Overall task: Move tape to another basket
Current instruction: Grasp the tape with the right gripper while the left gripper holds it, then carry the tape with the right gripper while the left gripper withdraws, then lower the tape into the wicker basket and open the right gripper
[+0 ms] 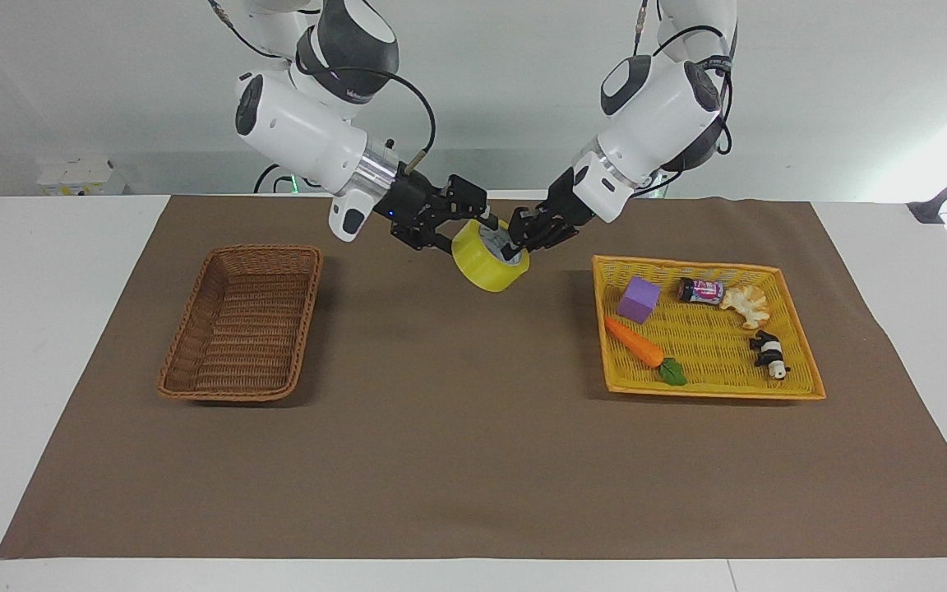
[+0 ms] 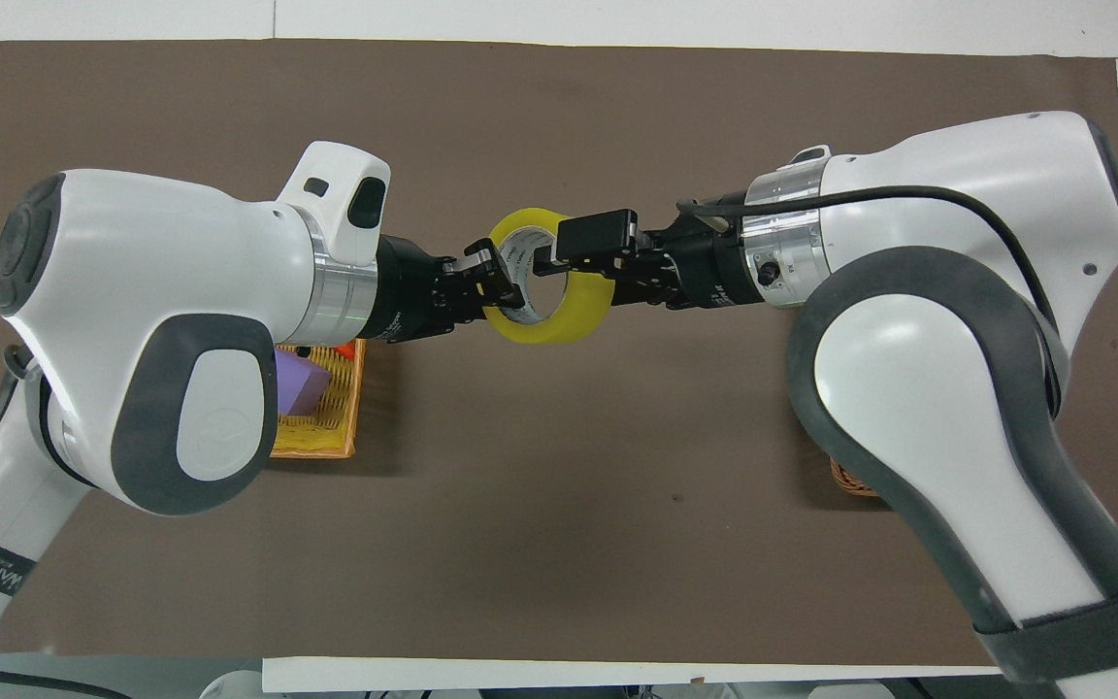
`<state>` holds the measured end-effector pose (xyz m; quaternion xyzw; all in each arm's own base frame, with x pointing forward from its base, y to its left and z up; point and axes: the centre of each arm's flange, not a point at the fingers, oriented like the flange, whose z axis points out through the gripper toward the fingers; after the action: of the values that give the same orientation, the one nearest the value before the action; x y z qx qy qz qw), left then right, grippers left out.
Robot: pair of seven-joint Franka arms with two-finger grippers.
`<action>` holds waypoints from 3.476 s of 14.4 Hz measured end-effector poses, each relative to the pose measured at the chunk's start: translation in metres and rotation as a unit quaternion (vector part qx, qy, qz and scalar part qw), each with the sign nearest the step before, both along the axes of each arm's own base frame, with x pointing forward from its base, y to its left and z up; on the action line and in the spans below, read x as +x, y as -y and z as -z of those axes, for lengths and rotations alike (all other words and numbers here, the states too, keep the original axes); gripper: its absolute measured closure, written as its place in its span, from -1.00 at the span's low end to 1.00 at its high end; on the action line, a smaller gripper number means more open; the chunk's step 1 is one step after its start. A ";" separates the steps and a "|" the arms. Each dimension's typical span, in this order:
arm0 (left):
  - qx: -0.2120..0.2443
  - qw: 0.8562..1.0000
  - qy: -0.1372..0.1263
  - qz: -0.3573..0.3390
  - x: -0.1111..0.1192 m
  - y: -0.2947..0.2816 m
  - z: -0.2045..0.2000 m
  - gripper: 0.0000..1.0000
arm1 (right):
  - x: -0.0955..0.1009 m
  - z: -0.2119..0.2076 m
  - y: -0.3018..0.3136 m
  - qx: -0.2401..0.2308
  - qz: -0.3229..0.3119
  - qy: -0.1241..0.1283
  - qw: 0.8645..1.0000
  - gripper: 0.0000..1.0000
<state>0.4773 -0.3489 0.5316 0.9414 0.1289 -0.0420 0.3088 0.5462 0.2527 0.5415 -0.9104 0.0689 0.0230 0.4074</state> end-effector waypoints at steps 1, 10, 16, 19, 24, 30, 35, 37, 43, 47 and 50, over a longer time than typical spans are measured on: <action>0.000 1.000 0.000 0.000 0.000 0.000 0.000 0.58 | 0.000 0.000 0.001 0.000 0.000 0.000 1.000 -0.90; 0.002 1.000 -0.006 0.003 -0.001 0.001 0.002 0.58 | -0.002 0.009 0.002 -0.003 -0.025 0.020 0.999 -0.11; 0.003 1.000 -0.008 0.004 -0.002 0.001 0.004 0.58 | -0.002 0.010 0.002 -0.004 -0.027 0.021 0.999 -0.11; 0.000 1.000 -0.004 0.004 -0.002 0.001 -0.004 0.08 | 0.000 0.017 0.010 -0.006 -0.020 0.014 1.000 -0.11; 0.012 1.000 -0.014 0.008 0.003 -0.040 -0.045 -0.98 | 0.011 0.024 0.053 -0.012 -0.018 0.010 1.000 -0.10; 0.168 0.985 -0.013 -0.026 0.055 -0.233 -0.047 -0.99 | 0.012 0.057 0.220 -0.031 -0.030 0.007 0.999 -0.10; 0.269 0.961 0.036 0.044 0.064 -0.341 -0.060 -0.99 | -0.023 0.126 0.332 -0.034 -0.051 0.006 0.998 -0.10; 0.285 0.956 0.043 0.063 0.064 -0.355 -0.060 -0.99 | -0.033 0.151 0.356 -0.026 -0.060 -0.001 0.998 -0.10; 0.287 0.954 0.045 0.076 0.063 -0.354 -0.060 -1.00 | -0.049 0.192 0.385 -0.028 -0.110 0.013 0.993 -0.10; 0.287 0.954 0.042 0.076 0.063 -0.354 -0.060 -1.00 | -0.058 0.222 0.407 -0.026 -0.122 0.013 0.992 -0.10; 0.287 0.954 0.037 0.075 0.062 -0.358 -0.059 -1.00 | -0.059 0.225 0.408 -0.028 -0.122 0.014 0.992 -0.08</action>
<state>0.5391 0.0088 0.5903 0.9982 0.0530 0.0088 0.0263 0.4869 -0.1551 0.3169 -0.9234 -0.0482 0.0576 0.3765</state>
